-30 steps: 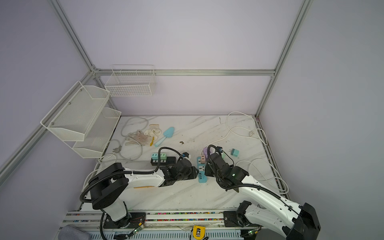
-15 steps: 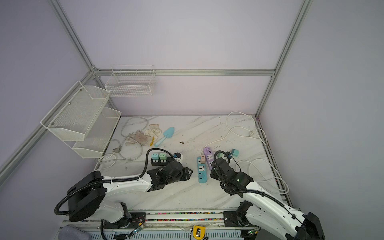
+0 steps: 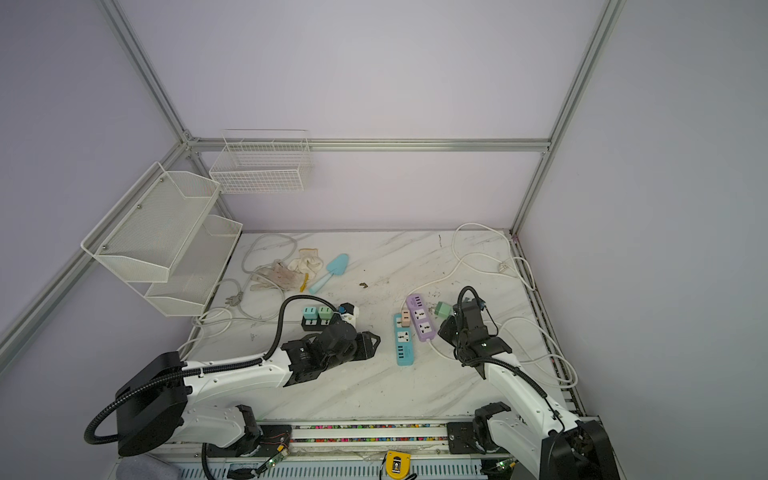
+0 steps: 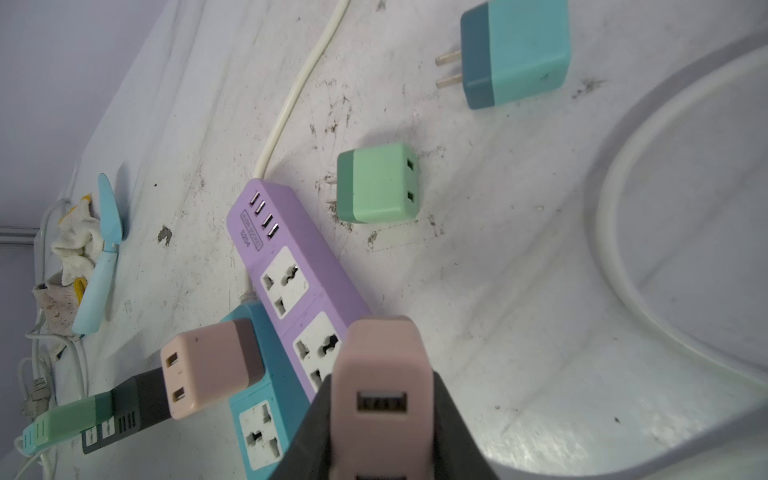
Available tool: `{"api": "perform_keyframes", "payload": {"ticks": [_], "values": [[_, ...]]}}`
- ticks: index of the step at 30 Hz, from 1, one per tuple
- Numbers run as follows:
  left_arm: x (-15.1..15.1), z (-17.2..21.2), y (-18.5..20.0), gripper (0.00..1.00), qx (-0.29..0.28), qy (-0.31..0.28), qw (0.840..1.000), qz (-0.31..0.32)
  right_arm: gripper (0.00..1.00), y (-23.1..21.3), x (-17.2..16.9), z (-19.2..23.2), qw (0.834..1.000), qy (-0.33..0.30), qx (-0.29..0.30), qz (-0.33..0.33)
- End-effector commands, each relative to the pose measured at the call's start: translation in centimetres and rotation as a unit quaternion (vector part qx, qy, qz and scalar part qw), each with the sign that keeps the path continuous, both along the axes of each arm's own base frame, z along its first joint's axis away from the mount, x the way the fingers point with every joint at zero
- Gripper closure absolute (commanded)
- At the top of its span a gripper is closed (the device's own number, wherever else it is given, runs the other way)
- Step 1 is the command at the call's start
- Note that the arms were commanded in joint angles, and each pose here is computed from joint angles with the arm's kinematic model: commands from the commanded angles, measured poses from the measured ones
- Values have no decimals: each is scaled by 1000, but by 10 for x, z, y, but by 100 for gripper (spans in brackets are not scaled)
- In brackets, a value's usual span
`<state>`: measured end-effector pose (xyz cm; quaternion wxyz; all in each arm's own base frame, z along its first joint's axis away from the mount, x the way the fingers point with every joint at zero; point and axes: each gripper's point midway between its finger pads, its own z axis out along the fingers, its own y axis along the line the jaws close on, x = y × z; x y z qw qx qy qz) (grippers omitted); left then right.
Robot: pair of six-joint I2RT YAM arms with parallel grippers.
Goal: Pull the plug off the socket
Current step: 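Carry the pink plug aside, set it on the table, open the right gripper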
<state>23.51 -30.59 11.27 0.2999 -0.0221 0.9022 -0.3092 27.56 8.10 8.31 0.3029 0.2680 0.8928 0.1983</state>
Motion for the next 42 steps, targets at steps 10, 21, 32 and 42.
{"api": "perform_keyframes", "payload": {"ticks": [10,21,32,42], "values": [[-3,-10,10,45,7,2,1000,4,90,-5,5,-21,999,-3,42,6],[-4,-16,8,44,-2,12,1000,7,81,-17,7,-30,999,11,44,0],[-4,-14,8,43,-5,12,1000,8,59,-22,1,-35,998,26,52,-6],[-2,-2,14,42,-9,-7,1000,17,39,-25,6,-19,999,18,48,-17]]}}
